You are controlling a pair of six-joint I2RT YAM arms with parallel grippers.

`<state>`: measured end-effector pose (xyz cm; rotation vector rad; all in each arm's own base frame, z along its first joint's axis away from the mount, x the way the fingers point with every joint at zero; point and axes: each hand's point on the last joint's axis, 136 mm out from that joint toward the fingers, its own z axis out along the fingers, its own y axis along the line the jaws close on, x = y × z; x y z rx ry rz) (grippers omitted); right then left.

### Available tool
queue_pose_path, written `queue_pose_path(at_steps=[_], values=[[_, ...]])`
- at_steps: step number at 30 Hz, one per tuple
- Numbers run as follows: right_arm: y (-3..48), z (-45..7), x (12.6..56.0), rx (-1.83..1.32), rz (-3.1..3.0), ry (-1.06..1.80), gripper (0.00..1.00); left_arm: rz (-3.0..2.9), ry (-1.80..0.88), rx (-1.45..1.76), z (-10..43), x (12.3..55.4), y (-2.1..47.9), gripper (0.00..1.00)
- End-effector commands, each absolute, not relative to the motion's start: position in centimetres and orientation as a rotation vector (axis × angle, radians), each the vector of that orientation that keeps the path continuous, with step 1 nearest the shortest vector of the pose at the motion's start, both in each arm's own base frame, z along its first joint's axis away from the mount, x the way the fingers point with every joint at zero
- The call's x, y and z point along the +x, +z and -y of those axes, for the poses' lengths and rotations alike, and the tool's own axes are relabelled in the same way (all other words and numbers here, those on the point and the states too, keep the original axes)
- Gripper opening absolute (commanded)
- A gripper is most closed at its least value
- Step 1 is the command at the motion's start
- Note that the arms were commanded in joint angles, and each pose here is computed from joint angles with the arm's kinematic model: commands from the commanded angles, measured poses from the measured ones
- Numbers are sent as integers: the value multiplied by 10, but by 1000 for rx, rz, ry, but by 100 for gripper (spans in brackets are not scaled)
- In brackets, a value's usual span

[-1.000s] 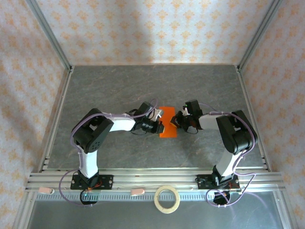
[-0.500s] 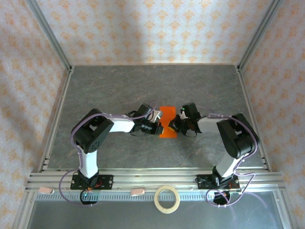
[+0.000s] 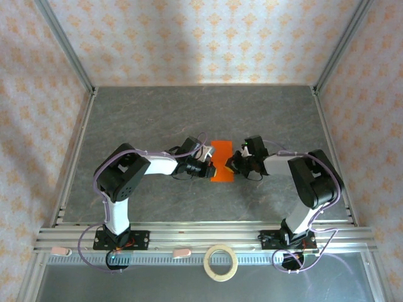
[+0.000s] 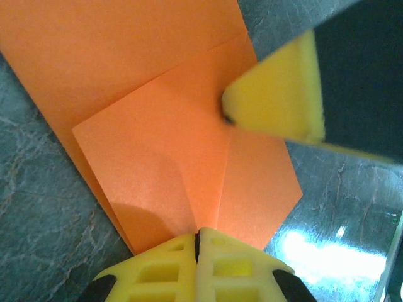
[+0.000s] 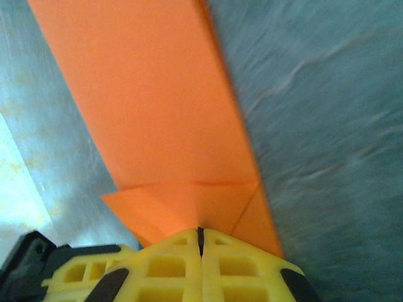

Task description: Fold a paper plane with a square sheet of paper (pick it up from the middle)

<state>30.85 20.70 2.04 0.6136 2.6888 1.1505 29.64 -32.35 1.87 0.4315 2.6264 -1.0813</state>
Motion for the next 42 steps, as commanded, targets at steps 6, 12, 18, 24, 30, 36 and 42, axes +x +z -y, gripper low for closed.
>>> queue_pose_path(at_steps=[6, 12, 18, 24, 30, 36, 42], values=[[25, -183, 336, 679, -2629, 1086, 0, -2797, -935, 392, 295, 272, -23, 0], [56, -175, 334, 656, -2557, 1046, 7, -2688, -1065, 339, 310, 282, 15, 0], [44, -172, 295, 629, -2703, 890, 28, -2545, -1095, 348, 325, 308, 68, 5], [42, -179, 273, 624, -2730, 882, 36, -2563, -991, 397, 328, 331, 64, 7], [49, -191, 262, 581, -2750, 943, 38, -2605, -870, 415, 322, 342, 48, 4], [45, -202, 255, 573, -2776, 984, 39, -2669, -852, 429, 316, 330, 21, 0], [41, -210, 253, 570, -2798, 997, 40, -2704, -854, 423, 310, 320, 4, 0]])
